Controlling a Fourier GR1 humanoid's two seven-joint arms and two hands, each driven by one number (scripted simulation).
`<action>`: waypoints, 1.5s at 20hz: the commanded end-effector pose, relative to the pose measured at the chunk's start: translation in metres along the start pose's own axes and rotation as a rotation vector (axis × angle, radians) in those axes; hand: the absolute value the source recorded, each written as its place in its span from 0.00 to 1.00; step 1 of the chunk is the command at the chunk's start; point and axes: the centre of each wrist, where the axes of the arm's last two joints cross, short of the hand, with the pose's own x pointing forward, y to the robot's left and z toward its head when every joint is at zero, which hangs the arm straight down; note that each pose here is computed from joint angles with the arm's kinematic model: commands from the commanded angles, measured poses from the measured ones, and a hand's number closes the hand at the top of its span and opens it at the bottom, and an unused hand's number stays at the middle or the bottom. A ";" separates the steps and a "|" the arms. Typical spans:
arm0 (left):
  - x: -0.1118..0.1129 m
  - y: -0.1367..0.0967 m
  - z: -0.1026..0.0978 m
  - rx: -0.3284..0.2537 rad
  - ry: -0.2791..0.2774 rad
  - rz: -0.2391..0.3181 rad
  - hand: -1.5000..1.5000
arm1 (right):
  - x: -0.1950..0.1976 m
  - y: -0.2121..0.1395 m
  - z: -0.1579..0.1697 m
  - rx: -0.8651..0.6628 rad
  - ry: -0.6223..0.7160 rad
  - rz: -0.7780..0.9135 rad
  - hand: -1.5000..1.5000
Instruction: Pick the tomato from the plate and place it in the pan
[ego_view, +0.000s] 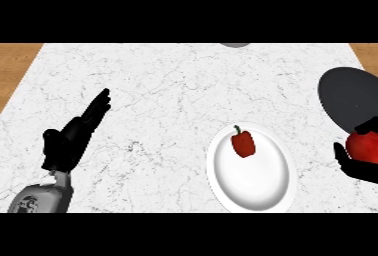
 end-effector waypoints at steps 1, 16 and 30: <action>-0.003 -0.002 0.009 -0.001 0.001 -0.005 0.50 | -0.026 -0.011 -0.033 -0.031 0.008 0.011 1.00; 0.008 0.012 0.005 -0.031 -0.006 -0.016 0.50 | -0.115 0.017 -0.122 -0.125 0.049 0.104 1.00; 0.023 -0.011 -0.017 -0.055 -0.060 -0.015 0.50 | -0.167 0.006 -0.096 0.075 0.363 0.160 0.00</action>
